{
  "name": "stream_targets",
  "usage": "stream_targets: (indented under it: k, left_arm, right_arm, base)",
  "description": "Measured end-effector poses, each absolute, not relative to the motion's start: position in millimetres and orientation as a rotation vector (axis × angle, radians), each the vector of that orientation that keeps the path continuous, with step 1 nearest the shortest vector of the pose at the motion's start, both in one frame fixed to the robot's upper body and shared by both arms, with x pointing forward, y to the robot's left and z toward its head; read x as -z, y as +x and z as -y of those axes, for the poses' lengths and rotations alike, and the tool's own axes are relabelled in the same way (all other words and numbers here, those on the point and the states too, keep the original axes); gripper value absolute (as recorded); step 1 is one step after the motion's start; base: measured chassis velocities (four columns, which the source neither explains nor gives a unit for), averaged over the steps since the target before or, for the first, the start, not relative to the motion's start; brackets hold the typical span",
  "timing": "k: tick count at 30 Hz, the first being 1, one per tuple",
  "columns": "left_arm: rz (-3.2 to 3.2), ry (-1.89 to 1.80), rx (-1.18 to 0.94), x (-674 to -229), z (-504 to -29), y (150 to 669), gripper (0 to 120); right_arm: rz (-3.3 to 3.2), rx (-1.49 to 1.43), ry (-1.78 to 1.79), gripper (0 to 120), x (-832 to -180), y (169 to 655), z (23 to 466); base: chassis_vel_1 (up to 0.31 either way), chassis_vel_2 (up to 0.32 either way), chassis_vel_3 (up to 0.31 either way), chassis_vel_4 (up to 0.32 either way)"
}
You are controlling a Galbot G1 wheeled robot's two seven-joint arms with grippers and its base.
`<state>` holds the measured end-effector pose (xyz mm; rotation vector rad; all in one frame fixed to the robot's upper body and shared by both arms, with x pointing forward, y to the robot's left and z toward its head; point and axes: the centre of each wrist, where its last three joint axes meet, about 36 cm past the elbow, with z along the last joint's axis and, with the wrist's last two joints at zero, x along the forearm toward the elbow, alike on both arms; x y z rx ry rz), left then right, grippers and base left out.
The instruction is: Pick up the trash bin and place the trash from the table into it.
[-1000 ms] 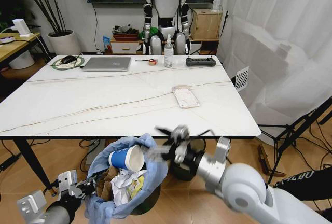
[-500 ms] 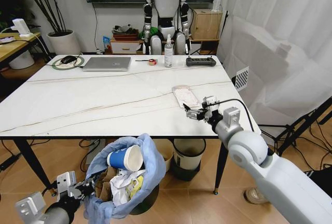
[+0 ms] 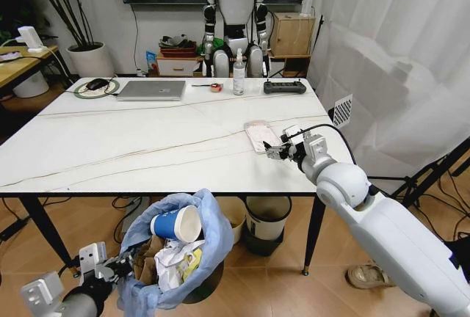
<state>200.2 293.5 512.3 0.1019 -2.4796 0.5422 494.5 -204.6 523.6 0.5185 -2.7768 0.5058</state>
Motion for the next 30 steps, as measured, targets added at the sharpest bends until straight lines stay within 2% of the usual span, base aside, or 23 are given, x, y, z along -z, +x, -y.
stream_targets:
  k: [30]
  left_arm:
    - [2.491, 0.085, -0.542, -515.1, -295.3, 204.0, 1]
  right_arm:
    - [2.748, -0.488, 0.486, 98, -487.9, 531.6, 190.9]
  base:
    - [0.0, 0.0, 0.0, 0.0]
